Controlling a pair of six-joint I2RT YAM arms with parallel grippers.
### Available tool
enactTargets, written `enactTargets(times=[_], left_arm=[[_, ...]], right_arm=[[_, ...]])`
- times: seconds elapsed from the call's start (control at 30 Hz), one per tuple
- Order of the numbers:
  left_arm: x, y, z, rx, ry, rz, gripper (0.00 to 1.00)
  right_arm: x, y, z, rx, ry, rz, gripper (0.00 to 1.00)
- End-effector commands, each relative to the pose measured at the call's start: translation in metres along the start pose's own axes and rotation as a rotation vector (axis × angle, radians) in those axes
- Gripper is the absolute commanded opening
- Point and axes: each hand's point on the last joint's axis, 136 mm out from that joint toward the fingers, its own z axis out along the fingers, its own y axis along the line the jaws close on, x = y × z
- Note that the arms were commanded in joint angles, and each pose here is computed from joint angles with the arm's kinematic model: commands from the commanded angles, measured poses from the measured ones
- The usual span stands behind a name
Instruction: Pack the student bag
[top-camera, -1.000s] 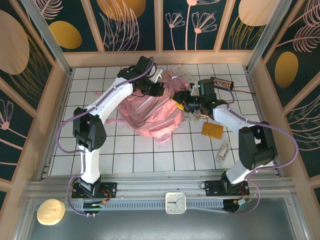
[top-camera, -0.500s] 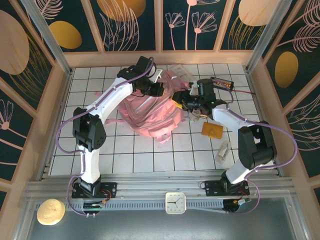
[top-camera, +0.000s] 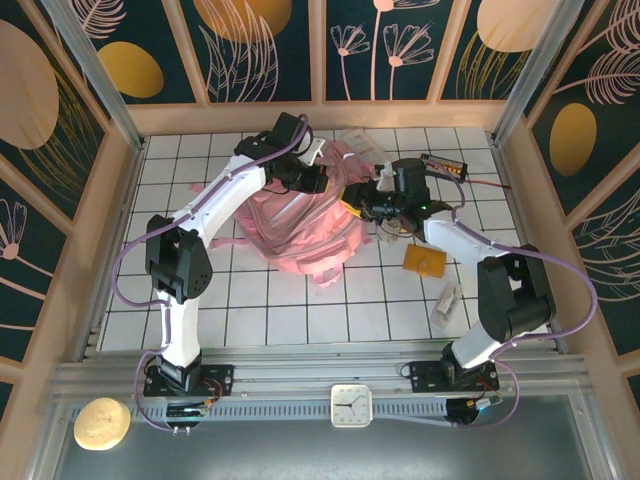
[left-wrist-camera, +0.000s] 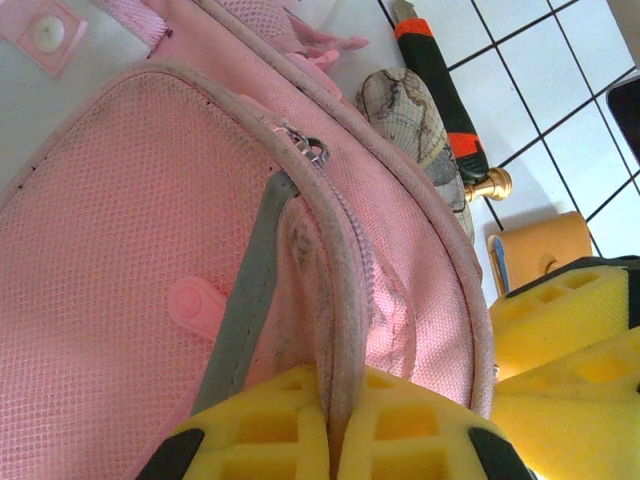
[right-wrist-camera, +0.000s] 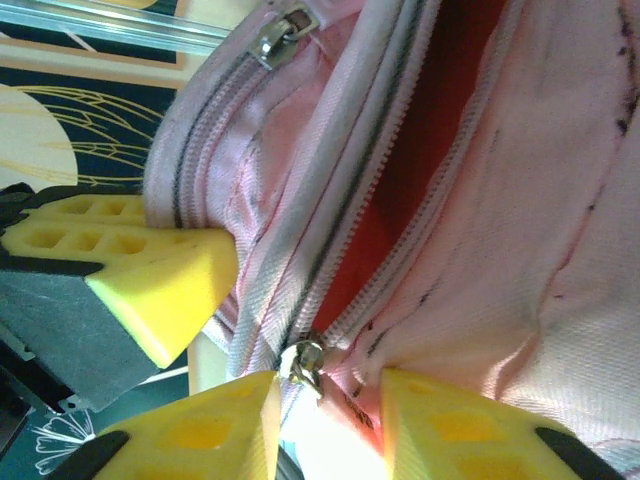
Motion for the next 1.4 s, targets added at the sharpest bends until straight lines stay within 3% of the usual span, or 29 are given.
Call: enactTargets(times=[0.0, 0.17, 0.23, 0.3, 0.37, 0.47, 0.57, 0.73, 1.0, 1.17, 1.27, 1.37], left_arm=[[-0.016, -0.027, -0.032, 0.064, -0.073, 0.027, 0.0], [-0.014, -0.026, -0.031, 0.062, -0.069, 0.023, 0.0], [-0.015, -0.026, -0.032, 0.062, -0.071, 0.023, 0.0], [-0.015, -0.026, -0.032, 0.063, -0.069, 0.019, 0.0], [-0.015, -0.027, -0.031, 0.067, -0.068, 0.018, 0.0], [-0.015, -0.028, -0.031, 0.072, -0.069, 0.016, 0.0], [-0.016, -0.028, -0.031, 0.074, -0.07, 0.013, 0.0], [-0.016, -0.027, -0.03, 0.073, -0.069, 0.011, 0.0], [-0.016, -0.029, -0.03, 0.081, -0.068, 0.01, 0.0], [-0.017, -0.029, -0.033, 0.076, -0.072, 0.014, 0.0], [-0.016, -0.029, -0.034, 0.074, -0.073, 0.015, 0.0], [-0.016, -0.029, -0.034, 0.074, -0.073, 0.013, 0.0]], right_arm=[[0.001, 0.018, -0.002, -0.059, -0.001, -0.036, 0.26], [0.002, 0.016, -0.001, -0.056, 0.002, -0.033, 0.14], [0.002, 0.014, 0.0, -0.048, 0.004, -0.03, 0.14], [0.003, 0.011, 0.0, -0.034, 0.01, -0.028, 0.23], [0.002, 0.004, 0.0, 0.007, 0.009, -0.024, 0.41], [0.002, 0.0, 0.0, 0.041, 0.009, -0.033, 0.46], [0.003, -0.002, 0.001, 0.048, 0.014, -0.029, 0.46], [0.006, 0.0, 0.01, 0.07, 0.04, -0.069, 0.34], [0.008, 0.0, 0.024, 0.197, 0.079, -0.172, 0.35], [0.014, -0.002, 0.029, 0.255, 0.104, -0.223, 0.42], [0.02, -0.004, 0.03, 0.272, 0.117, -0.236, 0.41], [0.022, -0.007, 0.032, 0.285, 0.126, -0.249, 0.33]])
